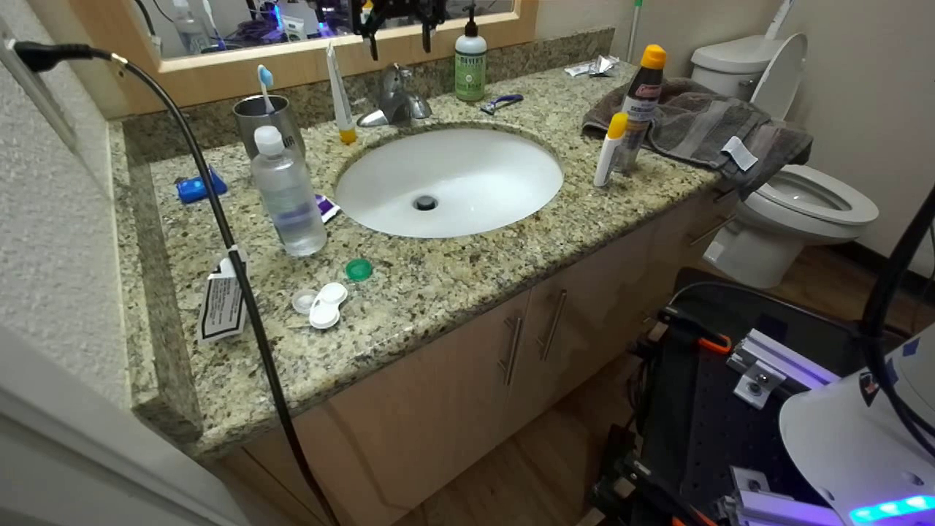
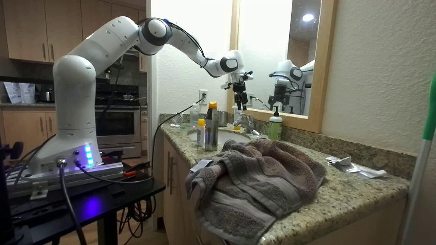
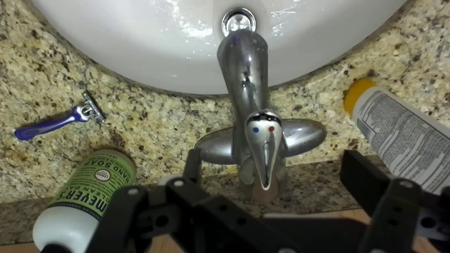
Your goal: Push the faucet handle upwards
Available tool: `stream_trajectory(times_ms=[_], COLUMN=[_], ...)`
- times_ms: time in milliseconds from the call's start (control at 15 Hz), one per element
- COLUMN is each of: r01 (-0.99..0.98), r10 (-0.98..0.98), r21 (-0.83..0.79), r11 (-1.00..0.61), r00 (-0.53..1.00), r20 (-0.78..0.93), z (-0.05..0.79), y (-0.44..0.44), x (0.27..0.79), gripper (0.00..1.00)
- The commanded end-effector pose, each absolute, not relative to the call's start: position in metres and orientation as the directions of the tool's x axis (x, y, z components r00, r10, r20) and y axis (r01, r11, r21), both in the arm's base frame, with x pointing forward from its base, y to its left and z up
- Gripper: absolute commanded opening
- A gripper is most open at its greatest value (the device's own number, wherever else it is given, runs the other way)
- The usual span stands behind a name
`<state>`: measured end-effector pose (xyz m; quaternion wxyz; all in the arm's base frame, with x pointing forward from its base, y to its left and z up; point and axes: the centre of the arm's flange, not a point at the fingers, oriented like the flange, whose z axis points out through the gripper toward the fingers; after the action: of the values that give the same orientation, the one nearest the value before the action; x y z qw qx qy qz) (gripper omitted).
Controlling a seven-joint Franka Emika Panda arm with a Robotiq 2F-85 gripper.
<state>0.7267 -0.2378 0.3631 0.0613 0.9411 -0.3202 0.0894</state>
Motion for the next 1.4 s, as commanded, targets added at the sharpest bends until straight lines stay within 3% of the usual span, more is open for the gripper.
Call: stream_trajectory(times_ms=[0, 400, 533, 1067, 1200, 1333], r01=[-0.663, -0.666, -0.676, -0.697, -0.699, -0.697], r10=[-0.64, -0.646, -0.659, -0.682, -0.693, -0.697], r21=[0.068, 0.084, 0.075, 0.047, 0.002, -0.044], r11=[-0.746, -0.742, -0.733, -0.716, -0.715, -0.716], r00=[0.741, 0.742, 0.733, 0.712, 0.709, 0.709], r20=[0.204, 0.178, 0.169, 0.165, 0.131, 0.106], z=[0.332, 0.323, 0.32, 0.326, 0.337, 0.356], y=[-0.25, -0.246, -0.249, -0.252, -0.248, -0.246], x=[0.741, 0.733, 0.733, 0.734, 0.733, 0.724], gripper=[1.0, 1.0, 0.73, 0.17, 0.05, 0.07])
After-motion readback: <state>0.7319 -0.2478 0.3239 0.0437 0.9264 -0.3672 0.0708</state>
